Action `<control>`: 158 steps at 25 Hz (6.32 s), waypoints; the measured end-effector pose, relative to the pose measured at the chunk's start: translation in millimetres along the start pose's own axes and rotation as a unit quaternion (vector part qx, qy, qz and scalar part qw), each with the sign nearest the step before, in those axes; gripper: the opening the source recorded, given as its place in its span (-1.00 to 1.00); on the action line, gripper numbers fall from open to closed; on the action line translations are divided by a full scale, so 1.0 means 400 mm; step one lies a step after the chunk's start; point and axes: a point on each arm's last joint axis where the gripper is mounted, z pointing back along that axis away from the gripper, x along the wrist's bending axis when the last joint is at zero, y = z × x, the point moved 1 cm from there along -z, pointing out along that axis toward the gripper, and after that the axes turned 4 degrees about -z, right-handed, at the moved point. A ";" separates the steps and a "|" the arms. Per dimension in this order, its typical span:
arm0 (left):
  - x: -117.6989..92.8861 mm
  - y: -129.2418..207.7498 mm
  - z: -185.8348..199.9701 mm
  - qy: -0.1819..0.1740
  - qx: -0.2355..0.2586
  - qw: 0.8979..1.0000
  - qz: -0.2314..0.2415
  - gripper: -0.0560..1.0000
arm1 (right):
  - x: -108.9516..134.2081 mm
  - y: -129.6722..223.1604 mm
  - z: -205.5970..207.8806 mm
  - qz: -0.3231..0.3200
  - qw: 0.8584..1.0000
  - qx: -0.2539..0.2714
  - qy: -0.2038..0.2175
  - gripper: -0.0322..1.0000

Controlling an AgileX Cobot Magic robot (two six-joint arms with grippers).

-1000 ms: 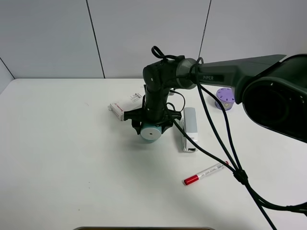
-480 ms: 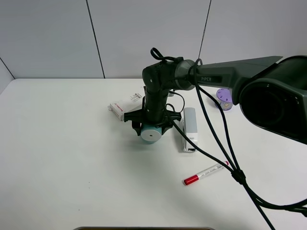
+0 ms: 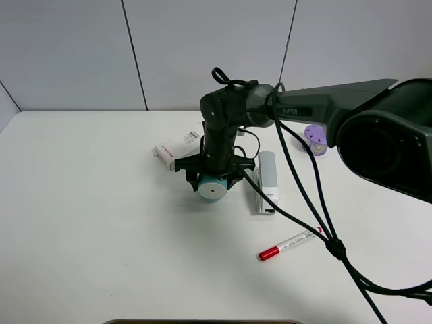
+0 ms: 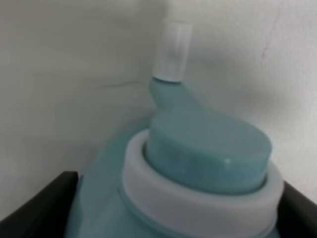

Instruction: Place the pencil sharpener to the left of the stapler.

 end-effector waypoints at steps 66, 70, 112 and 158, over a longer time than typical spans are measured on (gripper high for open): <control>0.000 0.000 0.000 0.000 0.000 1.000 0.000 0.91 | -0.002 -0.002 0.420 0.068 0.981 -0.180 -0.037 0.98; 0.000 0.000 0.000 0.000 0.000 1.000 0.000 0.91 | -0.034 0.006 0.507 0.080 0.974 -0.208 -0.040 0.98; 0.000 0.000 0.000 0.000 0.000 1.000 0.000 0.91 | -0.690 0.250 0.867 -0.042 0.956 -0.276 0.088 0.95; 0.000 0.000 0.000 0.000 0.000 1.000 0.000 0.91 | -0.610 0.870 0.602 0.041 0.870 -0.489 0.045 0.94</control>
